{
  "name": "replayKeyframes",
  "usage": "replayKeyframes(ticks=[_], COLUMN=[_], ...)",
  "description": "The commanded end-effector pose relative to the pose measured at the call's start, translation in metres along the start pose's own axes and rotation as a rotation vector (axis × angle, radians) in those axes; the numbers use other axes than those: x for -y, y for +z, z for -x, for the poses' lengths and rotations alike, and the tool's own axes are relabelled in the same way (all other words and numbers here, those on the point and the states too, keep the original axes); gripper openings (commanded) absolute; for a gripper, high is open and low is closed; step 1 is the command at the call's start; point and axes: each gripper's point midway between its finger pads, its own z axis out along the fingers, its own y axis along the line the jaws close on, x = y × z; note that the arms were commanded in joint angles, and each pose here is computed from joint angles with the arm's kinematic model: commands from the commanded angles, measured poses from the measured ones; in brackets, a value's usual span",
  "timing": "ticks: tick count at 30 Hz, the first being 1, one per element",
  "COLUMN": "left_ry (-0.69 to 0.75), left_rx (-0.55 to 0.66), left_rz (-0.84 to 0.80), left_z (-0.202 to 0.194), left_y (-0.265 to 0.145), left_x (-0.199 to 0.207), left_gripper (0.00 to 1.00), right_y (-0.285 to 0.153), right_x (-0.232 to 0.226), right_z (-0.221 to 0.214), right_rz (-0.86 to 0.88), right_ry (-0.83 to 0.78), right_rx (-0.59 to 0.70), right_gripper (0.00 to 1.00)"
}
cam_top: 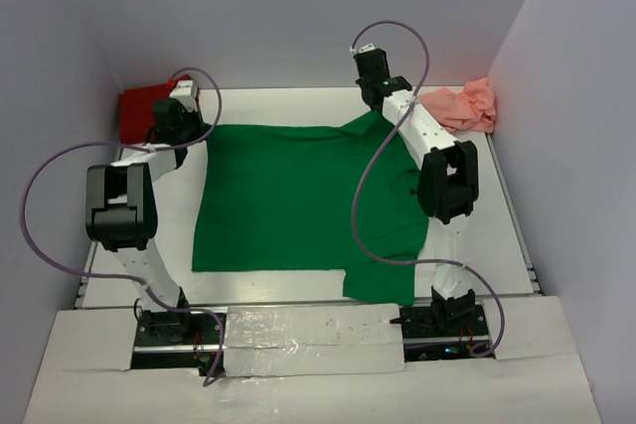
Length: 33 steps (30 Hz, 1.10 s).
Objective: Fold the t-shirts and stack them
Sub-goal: Grap the side of the flattened tshirt furthest away from the robot with both arms, then fold the flattened tshirt in 1/3 of the way
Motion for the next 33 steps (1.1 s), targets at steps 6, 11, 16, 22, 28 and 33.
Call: replayKeyframes(ticks=[6,11,16,22,28,33], left_ry=[0.040,0.037,0.037,0.042,0.051,0.064], left_rx=[0.108,0.080,0.049,0.039,0.027,0.032], left_rz=[-0.035,-0.057,-0.073,-0.090,-0.095,-0.098], left_z=[0.043,0.034,0.016,0.007,-0.003,-0.003], left_y=[-0.039,-0.054,-0.066,-0.081,-0.096,-0.108], left_x=[0.015,0.021,0.025,0.029,0.032,0.033], left_gripper=[0.00,0.00,0.00,0.00,0.00,0.00], right_y=[-0.052,-0.068,-0.083,-0.096,-0.109,-0.120], right_x=[0.030,0.023,0.017,0.016,0.018,0.019], right_z=[0.003,-0.013,-0.029,-0.045,-0.058,-0.067], right_rz=[0.014,0.075,0.123,0.138,0.144,0.156], right_ry=[0.043,0.057,0.059,0.045,0.034,0.040], right_rx=[0.011,-0.031,-0.059,-0.087,-0.103,-0.108], right_gripper=[0.00,0.00,0.00,0.00,0.00,0.00])
